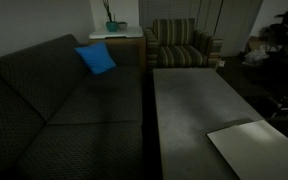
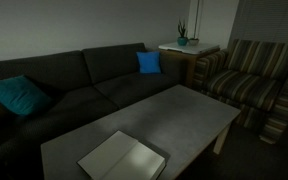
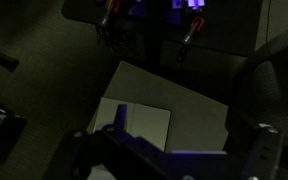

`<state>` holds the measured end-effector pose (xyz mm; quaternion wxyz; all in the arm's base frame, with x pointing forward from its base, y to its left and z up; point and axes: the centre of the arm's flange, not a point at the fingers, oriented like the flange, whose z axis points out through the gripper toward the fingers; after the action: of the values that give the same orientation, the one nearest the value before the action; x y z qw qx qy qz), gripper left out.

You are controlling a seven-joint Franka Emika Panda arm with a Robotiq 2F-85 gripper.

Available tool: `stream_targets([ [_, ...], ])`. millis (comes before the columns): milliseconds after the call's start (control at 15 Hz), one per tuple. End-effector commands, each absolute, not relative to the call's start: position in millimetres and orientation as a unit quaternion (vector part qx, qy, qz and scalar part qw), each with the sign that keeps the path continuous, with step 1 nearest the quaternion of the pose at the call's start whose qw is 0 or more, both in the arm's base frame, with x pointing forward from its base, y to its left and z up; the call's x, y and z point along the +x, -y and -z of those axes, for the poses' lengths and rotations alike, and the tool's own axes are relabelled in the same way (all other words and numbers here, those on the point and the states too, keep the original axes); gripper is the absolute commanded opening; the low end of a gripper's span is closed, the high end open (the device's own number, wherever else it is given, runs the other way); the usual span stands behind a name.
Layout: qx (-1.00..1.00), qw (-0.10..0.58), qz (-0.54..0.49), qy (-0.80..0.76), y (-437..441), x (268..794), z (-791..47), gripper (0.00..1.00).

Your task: Close the book

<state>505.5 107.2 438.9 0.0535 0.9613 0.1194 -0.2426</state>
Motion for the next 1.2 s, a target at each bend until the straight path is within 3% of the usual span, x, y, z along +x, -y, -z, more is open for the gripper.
stream_targets([
  [0,0.961,0.053,0.243,-0.119,-107,506,-439,1.00],
  [533,0.961,0.053,0.243,-0.119,-107,506,-439,1.00],
  [800,0.954,0.056,0.257,-0.145,-138,550,-412,1.00],
  [1133,0.932,0.052,0.312,-0.180,-176,595,-315,1.00],
])
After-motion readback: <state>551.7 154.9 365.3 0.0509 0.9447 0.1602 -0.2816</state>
